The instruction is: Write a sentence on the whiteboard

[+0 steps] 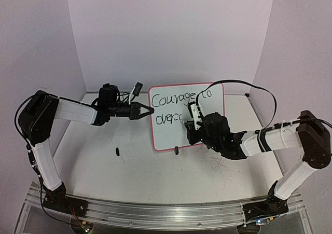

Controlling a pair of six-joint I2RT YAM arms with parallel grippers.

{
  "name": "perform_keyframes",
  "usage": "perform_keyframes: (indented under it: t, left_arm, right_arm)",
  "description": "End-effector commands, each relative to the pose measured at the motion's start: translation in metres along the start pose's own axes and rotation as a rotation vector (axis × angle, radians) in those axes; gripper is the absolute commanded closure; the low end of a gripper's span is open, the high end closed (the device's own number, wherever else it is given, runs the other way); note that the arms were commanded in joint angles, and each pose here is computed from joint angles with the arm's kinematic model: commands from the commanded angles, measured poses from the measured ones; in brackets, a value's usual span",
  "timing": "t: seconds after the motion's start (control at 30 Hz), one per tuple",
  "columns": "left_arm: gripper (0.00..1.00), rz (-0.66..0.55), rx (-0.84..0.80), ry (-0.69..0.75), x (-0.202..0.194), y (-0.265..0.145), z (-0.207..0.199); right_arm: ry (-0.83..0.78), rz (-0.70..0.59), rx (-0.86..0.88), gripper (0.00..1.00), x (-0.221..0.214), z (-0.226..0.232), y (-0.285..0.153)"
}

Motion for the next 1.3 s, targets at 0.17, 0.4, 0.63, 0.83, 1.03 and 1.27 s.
perform_keyframes:
  t: [0.17, 0.4, 0.63, 0.83, 1.03, 1.27]
  left_arm:
    - [1.0, -0.019, -0.069, 0.082, 0.016, 0.002, -0.017]
    - [1.0, -0.019, -0.07, 0.083, 0.015, 0.002, -0.018]
    - [1.0, -0.019, -0.07, 0.084, 0.016, 0.002, -0.018]
    - [1.0, -0.02, -0.07, 0.086, 0.016, 0.002, -0.018]
    - [1.0, -0.02, -0.07, 0.086, 0.016, 0.002, -0.018]
    - [1.0, -0.02, -0.07, 0.087, 0.016, 0.002, -0.018]
  right_arm:
    - [0.015, -0.021, -0.077, 1.0, 0.003, -0.009, -0.007]
    - [0.037, -0.062, -0.105, 1.0, 0.012, -0.012, 0.0]
    - [0.038, -0.087, -0.109, 1.0, 0.021, -0.013, 0.003]
    - [0.025, -0.09, -0.088, 1.0, 0.024, -0.009, 0.008]
    - [0.016, -0.078, -0.059, 1.0, 0.022, -0.006, 0.01]
    - [0.004, -0.057, -0.006, 1.0, 0.014, 0.001, 0.001]
Point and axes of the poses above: each gripper's point midway between its finger pads, its own y axis out along the fingers, its own z axis along the line the jaws close on, x = y × z, the point moved 8 cm from there along -y, back along the fingers, and after that the axes turned 6 degrees about y, right-handed, at the moved point
